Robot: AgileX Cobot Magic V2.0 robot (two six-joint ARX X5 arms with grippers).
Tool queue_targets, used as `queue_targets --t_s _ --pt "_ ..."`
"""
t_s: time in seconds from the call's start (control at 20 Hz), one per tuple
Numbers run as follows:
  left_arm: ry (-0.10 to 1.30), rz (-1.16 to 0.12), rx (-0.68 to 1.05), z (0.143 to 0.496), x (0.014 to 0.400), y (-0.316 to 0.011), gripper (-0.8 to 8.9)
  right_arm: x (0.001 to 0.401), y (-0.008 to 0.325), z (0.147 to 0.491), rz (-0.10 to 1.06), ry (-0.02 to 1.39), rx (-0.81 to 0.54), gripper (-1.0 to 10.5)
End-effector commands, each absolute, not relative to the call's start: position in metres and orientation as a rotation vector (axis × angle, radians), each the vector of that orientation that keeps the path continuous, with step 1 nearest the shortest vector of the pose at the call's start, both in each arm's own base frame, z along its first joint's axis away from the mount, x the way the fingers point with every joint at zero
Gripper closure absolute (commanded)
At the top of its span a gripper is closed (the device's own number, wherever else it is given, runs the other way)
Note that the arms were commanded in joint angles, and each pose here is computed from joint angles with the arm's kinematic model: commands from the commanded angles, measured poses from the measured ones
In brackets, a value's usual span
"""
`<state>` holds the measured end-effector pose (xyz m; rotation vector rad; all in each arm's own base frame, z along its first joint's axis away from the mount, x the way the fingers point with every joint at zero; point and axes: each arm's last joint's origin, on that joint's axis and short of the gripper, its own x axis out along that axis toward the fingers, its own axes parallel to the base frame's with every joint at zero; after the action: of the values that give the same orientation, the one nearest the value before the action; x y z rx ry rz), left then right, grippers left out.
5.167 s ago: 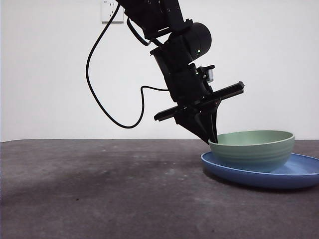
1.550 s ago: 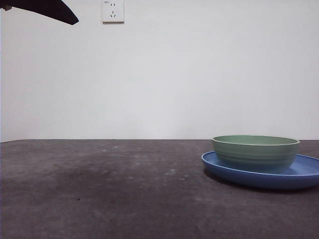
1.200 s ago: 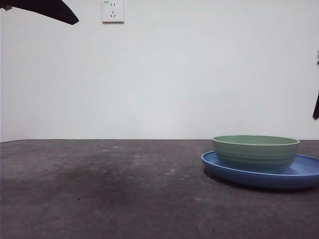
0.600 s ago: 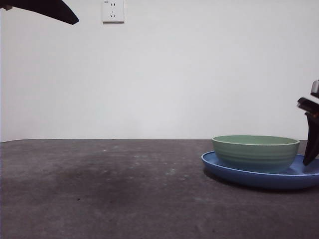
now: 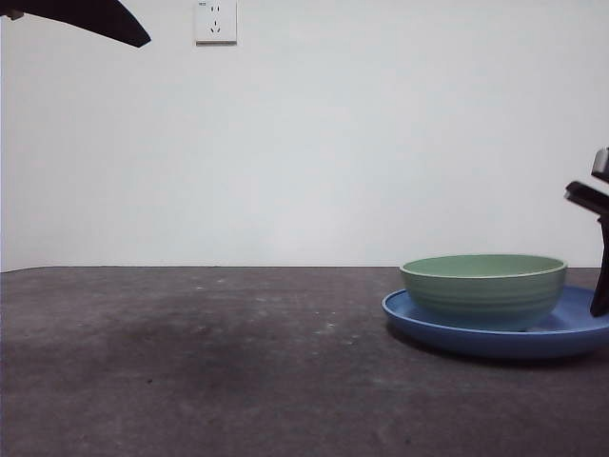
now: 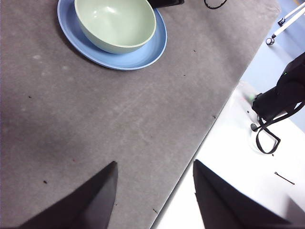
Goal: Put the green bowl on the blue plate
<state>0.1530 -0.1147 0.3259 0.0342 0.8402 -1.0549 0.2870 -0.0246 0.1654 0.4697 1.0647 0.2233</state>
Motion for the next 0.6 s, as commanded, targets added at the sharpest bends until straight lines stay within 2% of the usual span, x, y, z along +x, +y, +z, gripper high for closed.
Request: queue_targets --t_s 0.05,0.4,0.6 --pt "0.827 -1.071 0.044 0.327 0.154 -0.117 5.56 0.286 -0.025 0.176 0.254 1.022 0.505 9.4" --pt "0.826 -1.071 0.044 0.327 0.154 -0.117 5.56 0.280 -0.014 0.204 0.358 0.931 0.595 9.4" --pt "0.824 -1.071 0.044 0.327 0.154 -0.117 5.56 0.282 0.015 0.209 0.429 0.929 0.577 9.4"
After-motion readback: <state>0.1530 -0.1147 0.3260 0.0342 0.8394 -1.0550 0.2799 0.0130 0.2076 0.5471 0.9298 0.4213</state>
